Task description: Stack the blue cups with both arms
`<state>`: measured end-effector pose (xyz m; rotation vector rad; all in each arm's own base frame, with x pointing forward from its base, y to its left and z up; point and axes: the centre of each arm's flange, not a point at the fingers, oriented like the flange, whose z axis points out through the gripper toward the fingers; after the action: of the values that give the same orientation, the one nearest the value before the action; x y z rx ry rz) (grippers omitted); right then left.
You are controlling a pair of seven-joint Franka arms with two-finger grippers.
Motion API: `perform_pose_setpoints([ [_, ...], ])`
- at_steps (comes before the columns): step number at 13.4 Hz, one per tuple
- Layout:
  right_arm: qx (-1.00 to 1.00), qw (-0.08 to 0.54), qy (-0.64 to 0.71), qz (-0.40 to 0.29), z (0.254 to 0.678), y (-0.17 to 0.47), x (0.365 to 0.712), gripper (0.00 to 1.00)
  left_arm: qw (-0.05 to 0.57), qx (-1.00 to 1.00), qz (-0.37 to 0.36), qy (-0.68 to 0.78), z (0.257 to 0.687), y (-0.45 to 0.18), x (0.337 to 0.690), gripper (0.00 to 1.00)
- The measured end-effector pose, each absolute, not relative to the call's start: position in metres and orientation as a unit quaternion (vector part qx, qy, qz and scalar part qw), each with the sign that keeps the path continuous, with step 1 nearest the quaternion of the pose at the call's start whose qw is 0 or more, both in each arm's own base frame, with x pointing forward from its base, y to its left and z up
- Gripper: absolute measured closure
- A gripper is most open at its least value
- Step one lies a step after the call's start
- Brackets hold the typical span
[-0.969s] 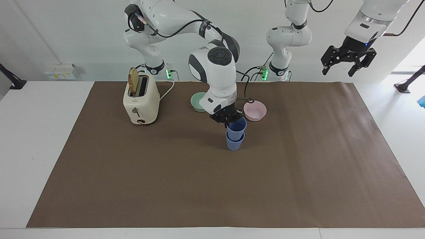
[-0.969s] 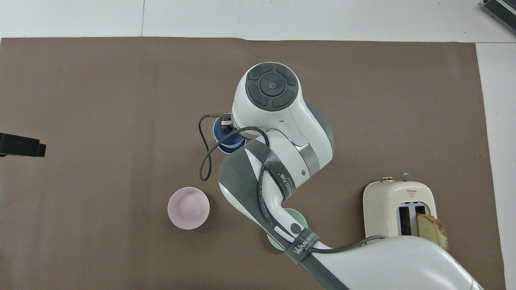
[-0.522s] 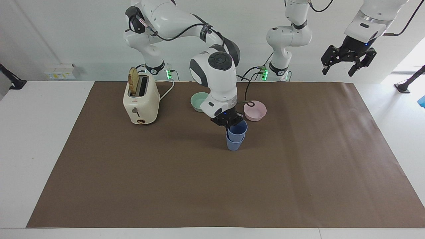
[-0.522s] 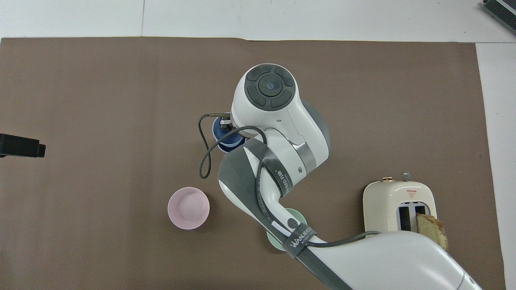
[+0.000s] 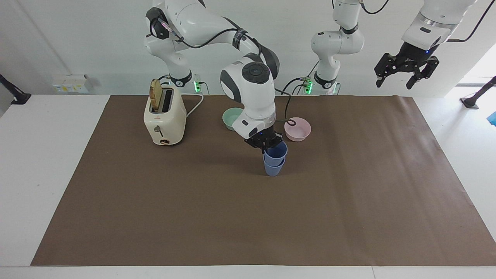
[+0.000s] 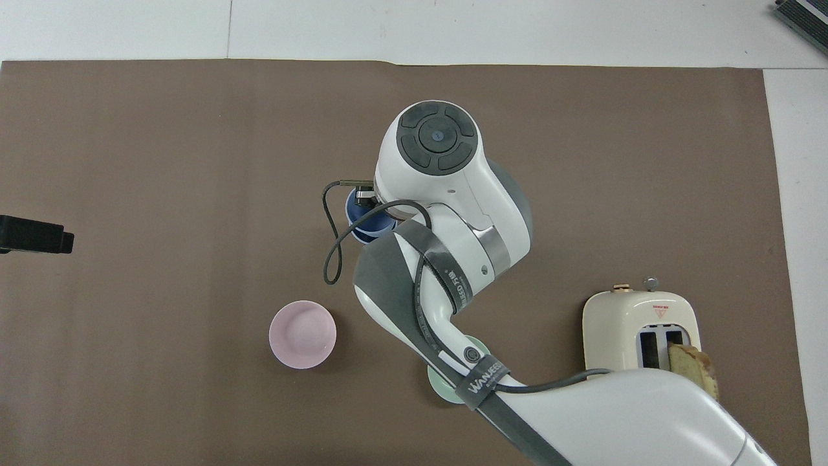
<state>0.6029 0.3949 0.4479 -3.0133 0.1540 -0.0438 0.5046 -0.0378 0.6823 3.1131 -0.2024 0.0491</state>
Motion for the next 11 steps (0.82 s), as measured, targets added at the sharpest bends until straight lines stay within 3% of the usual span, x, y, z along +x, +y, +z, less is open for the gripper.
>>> perform_pose_setpoints([
  [3, -0.997, 0.062, 0.052, -0.015, 0.4477, 0.3933, 0.6039, 0.44, 0.011, 0.998, 0.016, -0.065, 0.6823, -0.0378, 0.5046, 0.0],
  [4, -0.997, 0.062, 0.052, -0.015, 0.4477, 0.3934, 0.6039, 0.37, 0.011, 0.998, 0.016, -0.065, 0.6823, -0.0378, 0.5046, 0.0],
  [11, -0.997, 0.062, 0.052, -0.014, 0.4475, 0.3934, 0.6038, 0.35, 0.011, 0.998, 0.015, -0.065, 0.6822, -0.0378, 0.5045, 0.0],
])
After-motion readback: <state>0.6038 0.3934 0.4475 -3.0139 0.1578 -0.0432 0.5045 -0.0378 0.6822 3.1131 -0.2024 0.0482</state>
